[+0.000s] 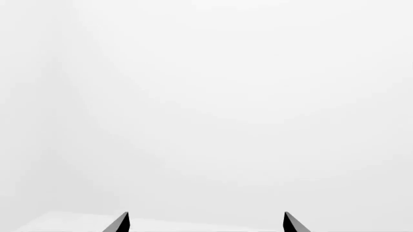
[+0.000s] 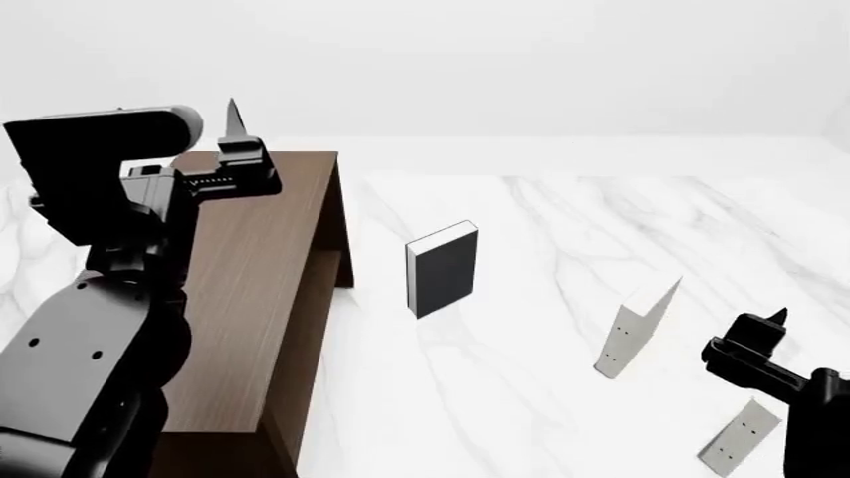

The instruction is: Pick up the book on the right and place it under the cabinet shelf.

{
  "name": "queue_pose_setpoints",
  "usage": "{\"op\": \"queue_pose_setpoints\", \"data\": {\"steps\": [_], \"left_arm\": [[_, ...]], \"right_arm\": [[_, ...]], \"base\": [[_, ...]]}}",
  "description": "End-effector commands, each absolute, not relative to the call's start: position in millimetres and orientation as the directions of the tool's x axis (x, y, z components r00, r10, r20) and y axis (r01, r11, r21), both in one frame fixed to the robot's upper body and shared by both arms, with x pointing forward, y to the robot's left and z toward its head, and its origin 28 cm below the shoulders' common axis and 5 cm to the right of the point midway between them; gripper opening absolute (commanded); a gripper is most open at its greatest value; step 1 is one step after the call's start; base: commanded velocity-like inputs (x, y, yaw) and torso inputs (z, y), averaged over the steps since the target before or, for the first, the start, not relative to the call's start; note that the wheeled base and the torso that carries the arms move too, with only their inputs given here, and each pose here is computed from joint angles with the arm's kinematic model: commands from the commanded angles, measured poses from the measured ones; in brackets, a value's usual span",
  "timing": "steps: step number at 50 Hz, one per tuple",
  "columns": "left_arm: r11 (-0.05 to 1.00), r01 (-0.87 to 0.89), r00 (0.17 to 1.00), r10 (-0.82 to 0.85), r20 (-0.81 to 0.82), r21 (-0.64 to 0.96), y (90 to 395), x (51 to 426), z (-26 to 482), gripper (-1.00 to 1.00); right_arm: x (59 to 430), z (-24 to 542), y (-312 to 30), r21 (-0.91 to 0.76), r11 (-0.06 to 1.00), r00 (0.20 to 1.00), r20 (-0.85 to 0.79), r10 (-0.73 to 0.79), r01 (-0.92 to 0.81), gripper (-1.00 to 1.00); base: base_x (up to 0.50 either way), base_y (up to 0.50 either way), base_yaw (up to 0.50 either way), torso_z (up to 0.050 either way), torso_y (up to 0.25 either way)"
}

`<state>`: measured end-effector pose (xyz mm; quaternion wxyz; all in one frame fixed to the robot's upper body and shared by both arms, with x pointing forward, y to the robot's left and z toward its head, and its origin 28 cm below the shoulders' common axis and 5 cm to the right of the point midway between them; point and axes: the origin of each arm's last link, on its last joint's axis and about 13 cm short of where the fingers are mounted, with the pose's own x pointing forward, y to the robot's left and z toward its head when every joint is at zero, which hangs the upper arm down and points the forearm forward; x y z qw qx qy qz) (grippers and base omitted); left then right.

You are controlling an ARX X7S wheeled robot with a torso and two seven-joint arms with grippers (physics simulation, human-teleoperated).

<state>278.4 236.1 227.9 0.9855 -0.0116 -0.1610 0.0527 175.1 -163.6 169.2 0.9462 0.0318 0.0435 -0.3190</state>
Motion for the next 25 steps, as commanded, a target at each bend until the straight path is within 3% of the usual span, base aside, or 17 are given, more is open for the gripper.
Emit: {"op": "queue_pose_setpoints", "data": {"steps": [1, 25], "left_arm": [[0.995, -0.097, 0.945, 0.104, 0.311, -0.038, 236, 278, 226, 1.00], [0.995, -0.092, 0.944, 0.097, 0.315, -0.031, 235, 278, 228, 1.00]], "right_arm": [[168, 154, -159, 0.022, 0.760, 0.750, -0.184, -0.635, 0.649, 1.00], [177, 129, -166, -0.033, 0.718, 0.694, -0.228, -0.683, 0.696, 1.00]], "base": [[0.00, 0.00, 0.00, 0.000, 0.000], [0.00, 0.00, 0.00, 0.000, 0.000]]}}
